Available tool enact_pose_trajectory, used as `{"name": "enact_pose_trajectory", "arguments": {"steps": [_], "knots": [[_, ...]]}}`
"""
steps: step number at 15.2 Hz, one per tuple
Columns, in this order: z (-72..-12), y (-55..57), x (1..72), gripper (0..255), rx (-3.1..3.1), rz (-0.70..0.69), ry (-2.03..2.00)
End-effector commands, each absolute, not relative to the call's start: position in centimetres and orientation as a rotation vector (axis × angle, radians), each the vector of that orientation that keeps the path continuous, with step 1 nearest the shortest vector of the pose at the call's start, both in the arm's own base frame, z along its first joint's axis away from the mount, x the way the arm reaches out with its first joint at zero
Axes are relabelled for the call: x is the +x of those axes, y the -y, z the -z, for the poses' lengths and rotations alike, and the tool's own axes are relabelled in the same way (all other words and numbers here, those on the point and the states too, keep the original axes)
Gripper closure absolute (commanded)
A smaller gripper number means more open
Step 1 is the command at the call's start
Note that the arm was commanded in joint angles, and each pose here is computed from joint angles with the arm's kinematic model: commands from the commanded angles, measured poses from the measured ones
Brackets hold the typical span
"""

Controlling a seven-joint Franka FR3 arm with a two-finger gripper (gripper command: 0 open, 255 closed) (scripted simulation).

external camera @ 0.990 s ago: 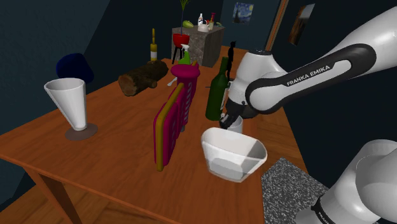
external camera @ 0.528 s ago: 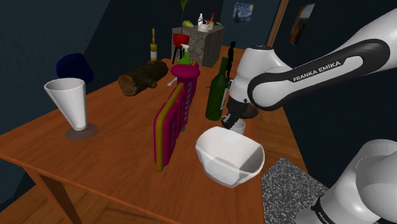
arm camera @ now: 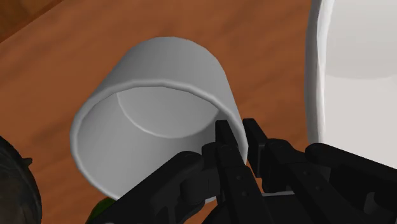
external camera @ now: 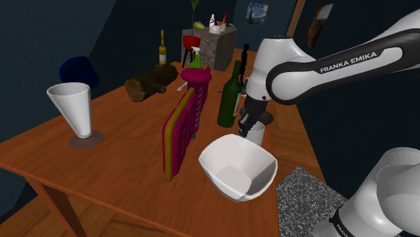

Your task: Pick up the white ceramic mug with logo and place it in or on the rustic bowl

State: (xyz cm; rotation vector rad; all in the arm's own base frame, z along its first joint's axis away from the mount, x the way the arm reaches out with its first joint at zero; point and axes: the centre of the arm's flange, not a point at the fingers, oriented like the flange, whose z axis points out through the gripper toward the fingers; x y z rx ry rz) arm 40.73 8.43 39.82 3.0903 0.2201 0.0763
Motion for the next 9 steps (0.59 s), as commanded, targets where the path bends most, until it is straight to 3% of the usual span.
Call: {"name": "enact_pose_trajectory", "arguments": {"steps": [1,9], "knots": [[-40.9,-8.4,40.7,255,3.09,-0.075,-0.22],[-45.1,-8.4,40.7,255,3.09,-0.075,-0.22]]}}
